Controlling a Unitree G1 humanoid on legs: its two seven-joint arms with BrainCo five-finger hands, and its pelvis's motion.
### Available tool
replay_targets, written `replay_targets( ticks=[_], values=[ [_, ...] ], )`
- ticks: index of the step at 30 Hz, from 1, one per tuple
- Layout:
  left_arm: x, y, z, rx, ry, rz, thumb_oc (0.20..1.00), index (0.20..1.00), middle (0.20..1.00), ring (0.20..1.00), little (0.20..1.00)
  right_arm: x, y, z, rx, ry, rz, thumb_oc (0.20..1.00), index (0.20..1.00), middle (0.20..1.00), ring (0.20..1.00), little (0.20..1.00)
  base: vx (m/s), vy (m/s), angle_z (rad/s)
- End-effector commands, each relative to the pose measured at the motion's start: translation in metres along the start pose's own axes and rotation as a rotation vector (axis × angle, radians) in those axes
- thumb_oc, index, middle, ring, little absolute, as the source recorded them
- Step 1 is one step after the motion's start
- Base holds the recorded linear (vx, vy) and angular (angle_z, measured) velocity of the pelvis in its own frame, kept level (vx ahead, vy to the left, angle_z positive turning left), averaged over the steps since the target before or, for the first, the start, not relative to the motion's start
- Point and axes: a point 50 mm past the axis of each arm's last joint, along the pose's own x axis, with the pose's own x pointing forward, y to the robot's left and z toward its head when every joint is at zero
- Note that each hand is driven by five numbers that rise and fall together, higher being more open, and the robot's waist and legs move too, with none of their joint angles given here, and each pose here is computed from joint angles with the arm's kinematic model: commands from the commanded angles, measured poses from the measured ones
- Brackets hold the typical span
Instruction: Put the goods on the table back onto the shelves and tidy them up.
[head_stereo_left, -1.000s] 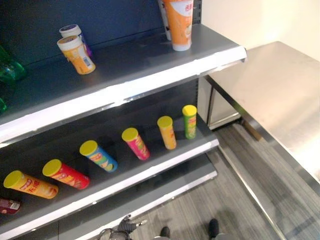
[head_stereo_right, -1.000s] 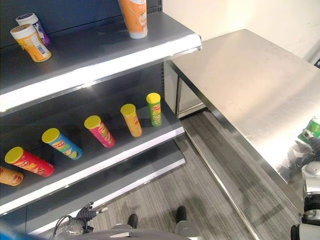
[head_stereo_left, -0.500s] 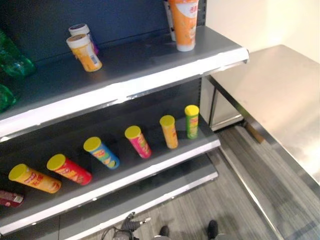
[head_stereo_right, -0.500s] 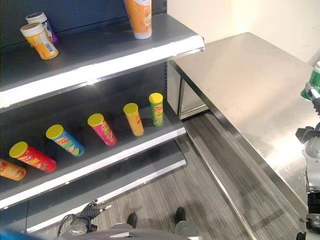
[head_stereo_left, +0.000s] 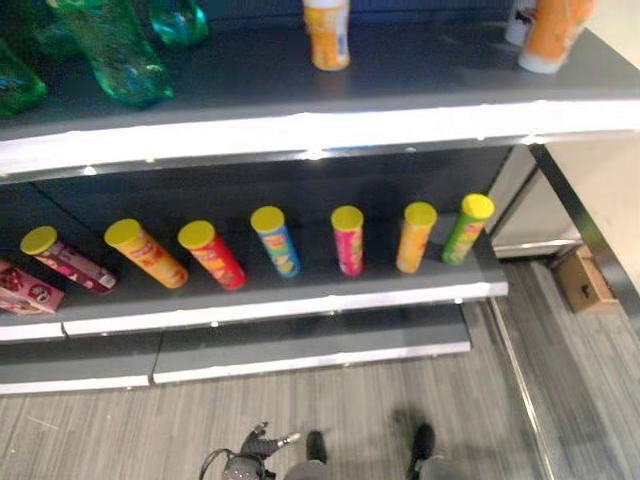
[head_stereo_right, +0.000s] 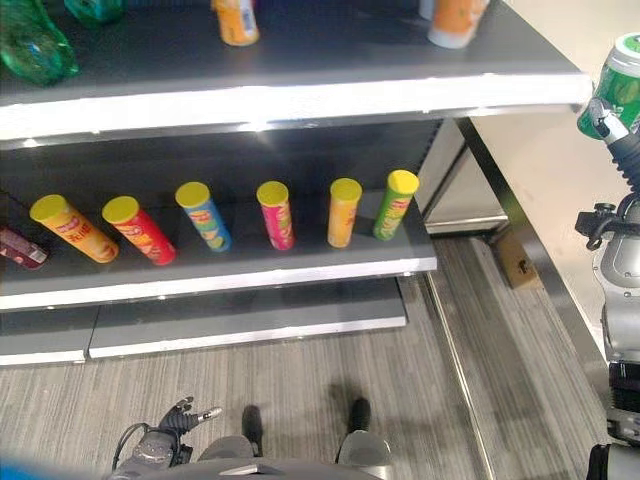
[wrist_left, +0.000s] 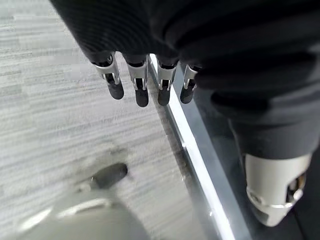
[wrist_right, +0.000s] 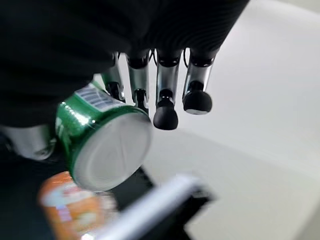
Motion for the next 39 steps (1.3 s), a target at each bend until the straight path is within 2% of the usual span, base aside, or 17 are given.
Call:
replay_targets(
  ticks=[1, 13, 22, 30, 39],
  values=[
    [0.005, 0.024, 0.007, 0.053, -0.018, 0.059, 1.000, 1.000, 1.000, 1.000, 1.000, 0.014, 0.001, 0.023, -0.006, -0.127, 0.008, 0.200, 0.200, 0.200, 0.200, 0.200, 0.03, 0.188, -0.07],
    [0.006, 0.044, 0.015, 0.054, -0.040, 0.124, 1.000, 1.000, 1.000, 1.000, 1.000, 0.021, 0.046, 0.077, 0.195, -0.304, 0.149, 0.200, 0.200, 0.200, 0.200, 0.200, 0.03, 0.205, -0.07],
    [0.007, 0.038, 0.023, 0.095, -0.076, 0.095, 1.000, 1.000, 1.000, 1.000, 1.000, 0.031, 0.060, 0.092, 0.258, -0.331, 0.228, 0.200, 0.200, 0.200, 0.200, 0.200, 0.04, -0.111, 0.42],
    [0.002, 0.012, -0.003, 0.081, 0.011, 0.032, 1.000, 1.000, 1.000, 1.000, 1.000, 0.032, 0.066, 0.093, 0.301, -0.310, 0.269, 0.200, 0.200, 0.200, 0.200, 0.200, 0.09, -0.136, 0.39],
    [-0.001, 0.004, -0.013, 0.103, 0.048, 0.018, 1.000, 1.000, 1.000, 1.000, 1.000, 0.048, 0.092, 0.087, 0.468, -0.184, 0.318, 0.200, 0.200, 0.200, 0.200, 0.200, 0.03, -0.047, 0.14]
  ],
)
